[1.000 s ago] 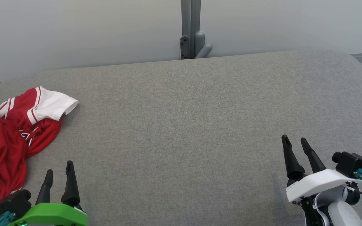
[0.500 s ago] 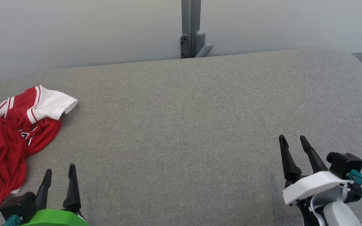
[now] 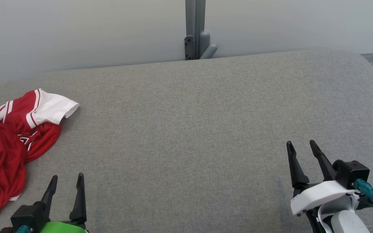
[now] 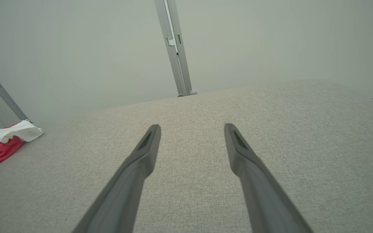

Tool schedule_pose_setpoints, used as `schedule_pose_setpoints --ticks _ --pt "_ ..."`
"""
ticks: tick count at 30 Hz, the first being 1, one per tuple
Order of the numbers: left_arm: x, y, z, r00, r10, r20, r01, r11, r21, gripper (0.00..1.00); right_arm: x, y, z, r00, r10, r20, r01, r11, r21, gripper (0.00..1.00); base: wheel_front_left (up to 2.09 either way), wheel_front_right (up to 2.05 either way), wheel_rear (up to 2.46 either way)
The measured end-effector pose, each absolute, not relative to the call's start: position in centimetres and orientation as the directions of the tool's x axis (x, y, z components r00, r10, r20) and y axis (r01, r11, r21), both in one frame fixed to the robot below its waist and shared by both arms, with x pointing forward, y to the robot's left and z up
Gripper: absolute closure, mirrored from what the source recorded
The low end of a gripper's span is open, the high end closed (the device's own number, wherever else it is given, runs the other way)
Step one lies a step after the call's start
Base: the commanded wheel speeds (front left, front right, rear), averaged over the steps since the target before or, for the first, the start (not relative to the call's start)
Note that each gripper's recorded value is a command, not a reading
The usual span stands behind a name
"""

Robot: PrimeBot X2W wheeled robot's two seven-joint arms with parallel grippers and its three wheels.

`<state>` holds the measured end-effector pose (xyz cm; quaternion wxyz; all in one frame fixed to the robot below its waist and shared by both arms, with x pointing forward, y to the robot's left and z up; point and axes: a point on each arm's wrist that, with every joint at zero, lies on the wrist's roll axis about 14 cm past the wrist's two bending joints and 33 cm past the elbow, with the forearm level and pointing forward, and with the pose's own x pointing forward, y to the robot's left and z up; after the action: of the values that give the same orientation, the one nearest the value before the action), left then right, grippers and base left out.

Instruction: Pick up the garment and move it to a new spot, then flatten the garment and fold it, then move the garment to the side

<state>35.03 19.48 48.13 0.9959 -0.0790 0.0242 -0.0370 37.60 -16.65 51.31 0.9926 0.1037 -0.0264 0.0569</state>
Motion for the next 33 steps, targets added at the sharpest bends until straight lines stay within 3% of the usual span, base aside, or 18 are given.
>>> schedule_pose_setpoints --ticks 33 --pt "33.9 19.1 47.2 0.989 -0.139 -0.050 0.140 0.990 0.024 0.00 36.8 -16.8 50.3 0.991 0.122 0.058 -0.123 0.992 0.008 0.00 0.00 0.00 0.00"
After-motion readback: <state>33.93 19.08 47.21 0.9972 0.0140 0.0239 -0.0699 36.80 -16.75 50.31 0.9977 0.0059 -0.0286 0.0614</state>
